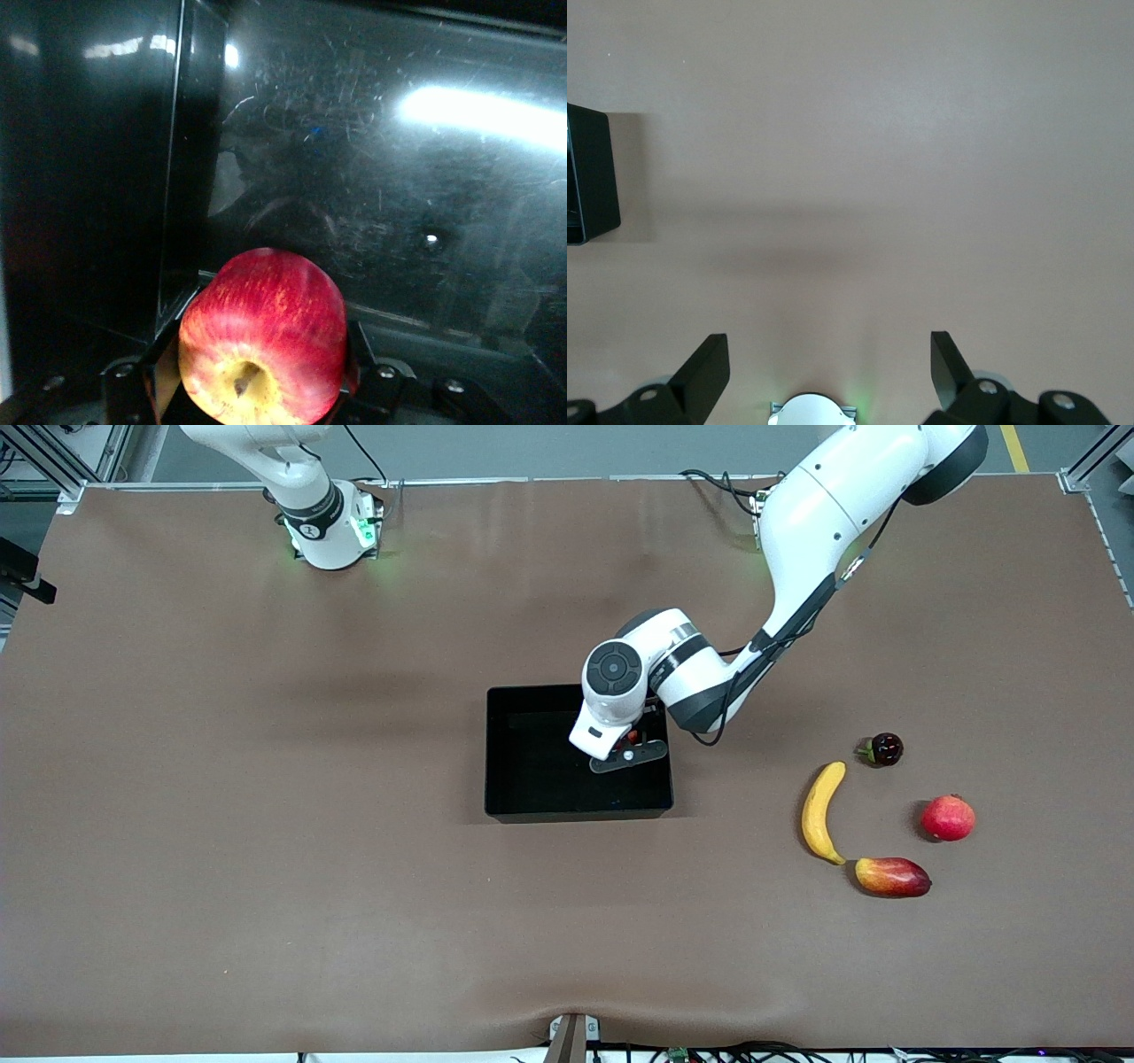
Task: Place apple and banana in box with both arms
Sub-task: 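Lower the apple into the black box and open the left gripper, then move the left gripper back over the yellow banana, then lower the left gripper and close it on the banana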
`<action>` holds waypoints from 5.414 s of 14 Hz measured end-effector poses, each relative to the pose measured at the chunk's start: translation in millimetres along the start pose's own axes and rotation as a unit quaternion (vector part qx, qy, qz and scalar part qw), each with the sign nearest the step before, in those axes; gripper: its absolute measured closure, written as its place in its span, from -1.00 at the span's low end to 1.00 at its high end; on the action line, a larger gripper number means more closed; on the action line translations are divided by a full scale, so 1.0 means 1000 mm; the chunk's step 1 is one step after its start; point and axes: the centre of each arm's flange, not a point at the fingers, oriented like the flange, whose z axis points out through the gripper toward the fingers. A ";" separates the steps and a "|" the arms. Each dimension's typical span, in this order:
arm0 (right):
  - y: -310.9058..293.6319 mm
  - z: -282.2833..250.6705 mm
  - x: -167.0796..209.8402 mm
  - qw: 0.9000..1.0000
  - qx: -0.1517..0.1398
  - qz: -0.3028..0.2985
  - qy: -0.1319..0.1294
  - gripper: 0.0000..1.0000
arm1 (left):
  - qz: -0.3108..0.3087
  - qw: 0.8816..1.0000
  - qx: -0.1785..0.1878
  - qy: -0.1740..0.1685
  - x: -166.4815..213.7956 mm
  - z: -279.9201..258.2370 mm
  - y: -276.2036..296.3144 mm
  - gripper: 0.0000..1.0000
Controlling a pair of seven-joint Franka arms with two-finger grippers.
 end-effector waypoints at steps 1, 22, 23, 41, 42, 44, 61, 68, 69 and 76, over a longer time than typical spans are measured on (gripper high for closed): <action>0.000 0.000 0.000 1.000 0.000 0.000 0.000 -1.00 | 0.001 1.000 0.001 -0.003 -0.001 0.004 0.000 -0.50; 0.006 0.000 -0.002 1.000 0.000 0.006 -0.001 -1.00 | -0.006 0.998 -0.037 0.044 0.193 -0.225 -0.219 -1.00; 0.006 0.000 -0.002 1.000 0.000 0.006 -0.001 -1.00 | -0.003 0.999 -0.035 0.039 0.198 -0.218 -0.227 -1.00; 0.006 0.000 -0.002 1.000 0.001 0.006 -0.002 -1.00 | -0.015 0.998 -0.052 -0.011 0.224 -0.107 -0.217 -1.00; 0.006 0.000 -0.002 1.000 0.001 0.006 -0.002 -1.00 | -0.016 0.998 -0.057 -0.012 0.226 -0.098 -0.215 -1.00; 0.006 0.000 -0.002 1.000 0.001 0.006 -0.002 -1.00 | -0.015 0.997 -0.071 -0.004 0.228 -0.078 -0.209 -1.00; 0.006 0.000 -0.002 1.000 0.001 0.006 -0.003 -1.00 | 0.021 0.999 -0.023 0.018 0.238 -0.005 -0.228 -1.00; 0.007 0.000 -0.002 1.000 0.001 0.007 -0.003 -1.00 | 0.119 0.992 0.028 -0.021 0.252 0.010 -0.306 -1.00; 0.007 0.000 -0.002 1.000 0.001 0.007 -0.003 -1.00 | 0.122 0.992 0.023 -0.020 0.251 0.018 -0.311 -1.00; 0.007 0.001 -0.003 1.000 0.001 0.007 -0.004 -1.00 | 0.133 0.991 0.015 -0.021 0.241 0.036 -0.306 -0.52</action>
